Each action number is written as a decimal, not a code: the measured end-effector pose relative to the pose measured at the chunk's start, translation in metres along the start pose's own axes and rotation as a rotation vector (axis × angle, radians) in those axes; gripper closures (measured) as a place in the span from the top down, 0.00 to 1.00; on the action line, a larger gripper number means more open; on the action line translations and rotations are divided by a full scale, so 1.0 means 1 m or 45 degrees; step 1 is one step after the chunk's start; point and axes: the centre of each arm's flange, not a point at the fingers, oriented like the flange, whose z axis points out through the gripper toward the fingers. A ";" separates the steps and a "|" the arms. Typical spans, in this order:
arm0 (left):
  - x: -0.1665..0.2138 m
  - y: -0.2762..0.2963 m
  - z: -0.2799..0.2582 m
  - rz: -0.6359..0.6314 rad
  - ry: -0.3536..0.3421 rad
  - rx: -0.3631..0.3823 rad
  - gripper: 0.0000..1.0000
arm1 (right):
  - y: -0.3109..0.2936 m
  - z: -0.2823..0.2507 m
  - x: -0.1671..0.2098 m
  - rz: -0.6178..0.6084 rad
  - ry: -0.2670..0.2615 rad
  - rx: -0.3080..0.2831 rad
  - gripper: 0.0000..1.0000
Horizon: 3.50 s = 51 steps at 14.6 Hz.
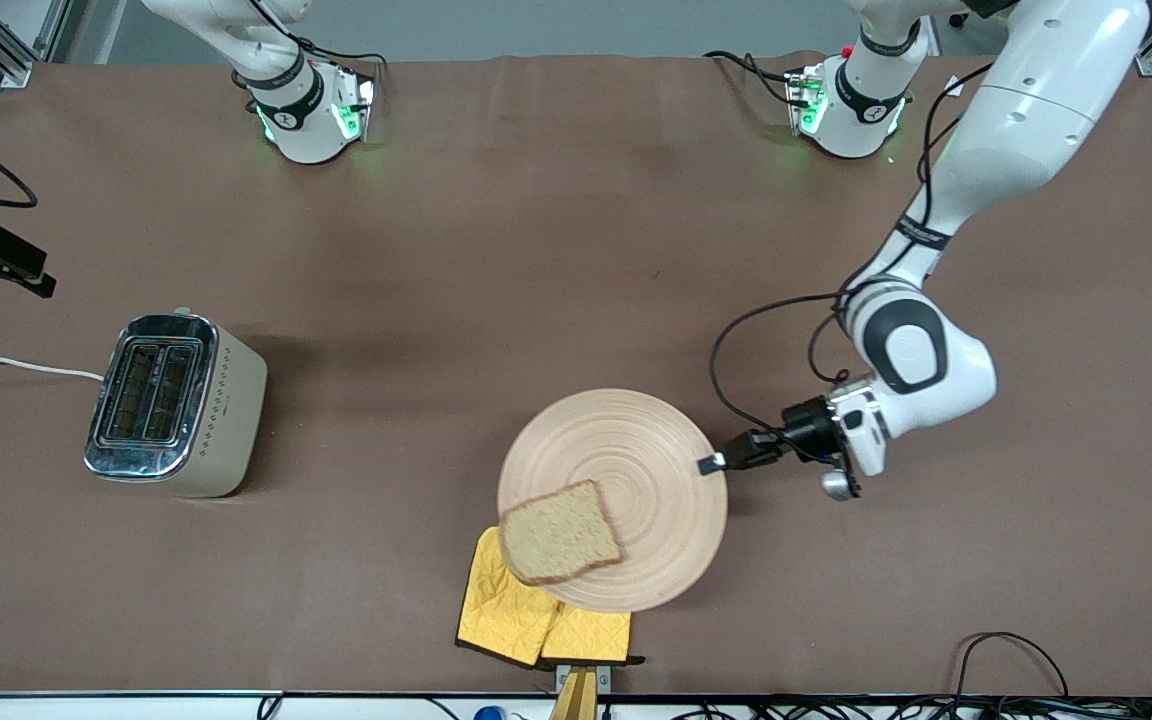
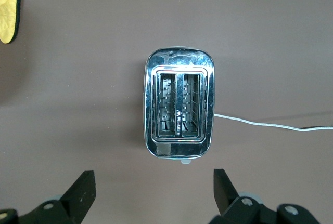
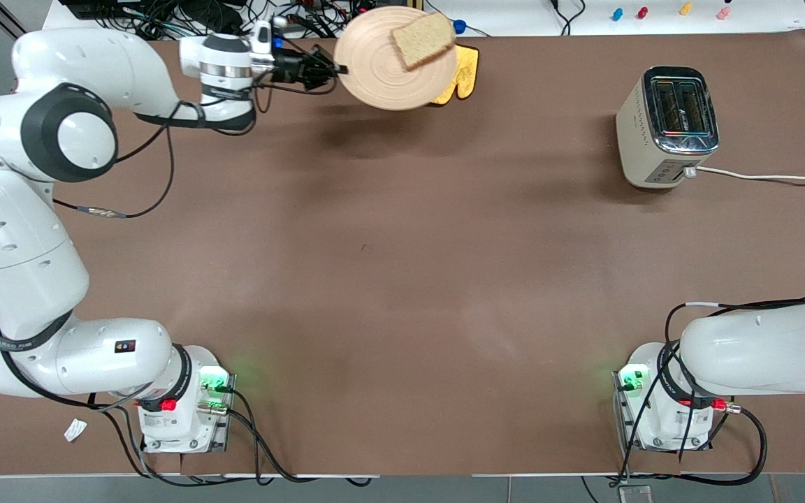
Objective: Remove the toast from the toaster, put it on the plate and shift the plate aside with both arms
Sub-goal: 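Slide the plate with the left gripper away from the toaster, then release the plate and draw the left gripper back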
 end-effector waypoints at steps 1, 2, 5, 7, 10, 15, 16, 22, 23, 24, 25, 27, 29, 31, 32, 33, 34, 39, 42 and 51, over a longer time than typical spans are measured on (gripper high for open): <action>0.008 -0.009 -0.014 0.005 0.004 0.010 0.10 | 0.000 0.000 0.000 -0.001 0.000 0.000 1.00; 0.016 -0.019 -0.030 0.017 0.002 0.025 0.10 | -0.001 0.000 0.000 -0.002 0.000 0.000 1.00; 0.037 -0.048 -0.081 0.019 -0.028 0.009 0.10 | -0.002 0.000 0.000 -0.004 0.000 0.000 1.00; 0.048 -0.066 -0.116 0.025 -0.064 -0.011 0.10 | -0.004 0.000 0.000 -0.009 0.000 0.001 1.00; 0.056 -0.092 -0.161 0.023 -0.095 -0.014 0.10 | -0.007 0.000 0.000 -0.016 0.000 0.001 1.00; 0.057 -0.149 -0.244 0.022 -0.142 0.068 0.10 | -0.008 0.000 0.000 -0.017 0.000 0.001 1.00; 0.057 -0.161 -0.262 0.011 -0.133 0.082 0.10 | -0.008 0.000 0.000 -0.017 0.000 0.001 1.00; 0.043 -0.240 -0.328 -0.057 -0.117 0.169 0.10 | -0.008 0.000 0.000 -0.017 0.000 0.001 1.00; 0.042 -0.248 -0.333 -0.069 -0.110 0.173 0.10 | -0.008 0.000 0.000 -0.017 0.000 0.001 1.00; 0.040 -0.255 -0.337 -0.080 -0.104 0.174 0.10 | -0.008 0.000 0.000 -0.018 0.000 0.001 1.00; 0.038 -0.260 -0.341 -0.092 -0.102 0.175 0.10 | -0.008 0.000 0.000 -0.017 0.000 0.001 1.00; 0.034 -0.268 -0.345 -0.112 -0.109 0.162 0.10 | -0.008 0.000 0.000 -0.018 0.000 0.001 1.00; 0.032 -0.270 -0.345 -0.119 -0.122 0.149 0.10 | -0.008 0.000 0.000 -0.018 0.000 0.001 1.00; 0.033 -0.266 -0.345 -0.112 -0.132 0.137 0.26 | -0.008 0.000 0.000 -0.018 0.000 0.001 1.00; 0.035 -0.264 -0.345 -0.104 -0.135 0.135 0.35 | -0.008 0.000 0.000 -0.018 0.000 0.001 1.00; 0.038 -0.260 -0.344 -0.100 -0.137 0.137 0.45 | -0.008 0.000 0.000 -0.019 0.000 0.001 1.00; 0.043 -0.255 -0.343 -0.101 -0.139 0.145 0.56 | -0.010 0.000 0.000 -0.022 0.000 0.001 1.00; 0.093 -0.184 -0.345 -0.077 -0.187 0.363 1.00 | -0.016 -0.002 0.001 -0.037 0.005 -0.001 1.00; 0.107 -0.114 -0.352 -0.007 -0.208 0.499 1.00 | -0.016 -0.002 0.001 -0.037 0.005 -0.001 1.00; 0.089 0.091 -0.329 0.061 -0.201 0.990 1.00 | -0.016 -0.002 0.001 -0.038 0.005 -0.001 1.00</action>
